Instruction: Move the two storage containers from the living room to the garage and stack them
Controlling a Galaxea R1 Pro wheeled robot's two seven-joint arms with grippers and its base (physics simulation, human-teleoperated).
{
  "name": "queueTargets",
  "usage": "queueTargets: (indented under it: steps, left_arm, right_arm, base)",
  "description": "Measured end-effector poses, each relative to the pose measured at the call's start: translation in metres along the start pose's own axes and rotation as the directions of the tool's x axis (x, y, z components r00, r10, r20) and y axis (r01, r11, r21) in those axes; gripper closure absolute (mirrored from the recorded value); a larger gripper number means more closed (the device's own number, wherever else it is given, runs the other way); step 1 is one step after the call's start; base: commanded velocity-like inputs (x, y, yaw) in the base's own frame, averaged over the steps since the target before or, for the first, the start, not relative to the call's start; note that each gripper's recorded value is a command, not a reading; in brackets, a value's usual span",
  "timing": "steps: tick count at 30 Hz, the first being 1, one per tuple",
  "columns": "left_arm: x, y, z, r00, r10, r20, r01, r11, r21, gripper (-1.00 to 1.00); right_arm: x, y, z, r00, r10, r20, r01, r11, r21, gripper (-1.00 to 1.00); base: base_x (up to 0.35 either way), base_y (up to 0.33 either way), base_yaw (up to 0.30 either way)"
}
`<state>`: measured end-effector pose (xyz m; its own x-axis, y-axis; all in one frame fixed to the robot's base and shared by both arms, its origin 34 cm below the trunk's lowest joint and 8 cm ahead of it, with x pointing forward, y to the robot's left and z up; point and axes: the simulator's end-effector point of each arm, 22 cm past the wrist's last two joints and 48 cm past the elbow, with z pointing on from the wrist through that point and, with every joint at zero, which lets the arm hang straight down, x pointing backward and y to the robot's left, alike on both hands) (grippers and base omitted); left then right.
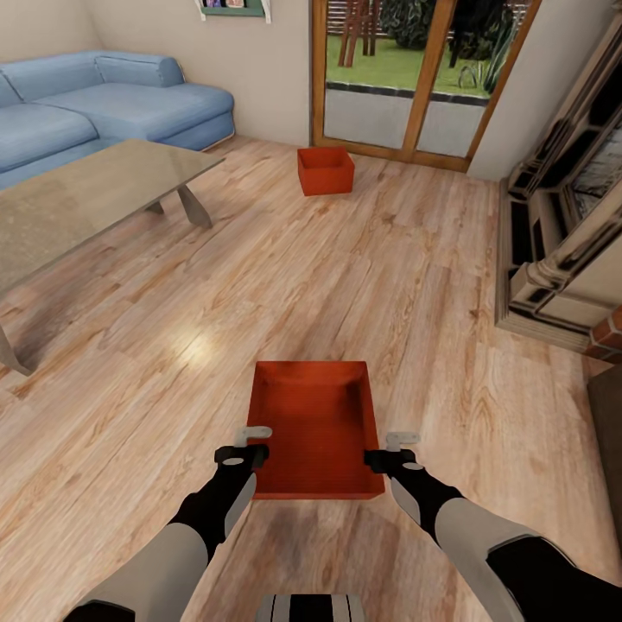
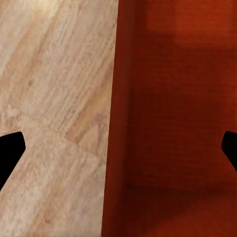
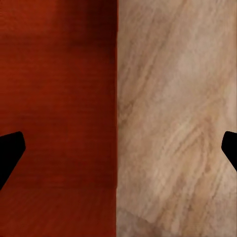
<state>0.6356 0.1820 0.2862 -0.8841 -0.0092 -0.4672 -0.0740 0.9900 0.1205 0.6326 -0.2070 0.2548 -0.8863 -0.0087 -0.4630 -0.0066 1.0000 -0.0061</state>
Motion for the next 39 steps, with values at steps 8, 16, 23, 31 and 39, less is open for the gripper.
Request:
queueTargets:
  steps: [8, 16, 23, 31, 39]
  left_arm:
    - [0.002, 0.000, 0.003, 1.000, -0.001, 0.001, 0.001, 1.000, 0.000, -1.00]
    - [0.014, -0.002, 0.017, 1.000, -0.003, 0.000, 0.003, 1.000, 0.000, -1.00]
    - [0.024, -0.004, 0.029, 1.000, -0.003, 0.000, 0.003, 1.000, 0.000, -1.00]
    - [0.031, -0.005, 0.037, 1.000, 0.000, 0.001, 0.000, 1.000, 0.000, -1.00]
    - [0.031, -0.004, 0.037, 1.000, 0.003, 0.001, -0.003, 1.000, -0.002, -1.00]
  right_arm:
    - [0.003, 0.008, 0.003, 1.000, 0.002, 0.000, -0.002, 1.000, -0.010, -1.00]
    - [0.014, 0.008, 0.016, 1.000, 0.002, 0.000, -0.002, 1.000, -0.010, -1.00]
    - [0.024, 0.008, 0.028, 1.000, 0.002, 0.001, -0.002, 1.000, -0.010, -1.00]
    - [0.031, 0.008, 0.037, 1.000, 0.002, 0.002, -0.002, 1.000, -0.009, -1.00]
    - [0.031, 0.008, 0.037, 1.000, 0.002, 0.002, -0.002, 1.000, -0.009, -1.00]
  base:
    - [0.000, 0.000, 0.000]
    - [0.000, 0.000, 0.000]
    - [0.000, 0.000, 0.000]
    - [0.000, 0.000, 0.000]
    - [0.000, 0.000, 0.000]
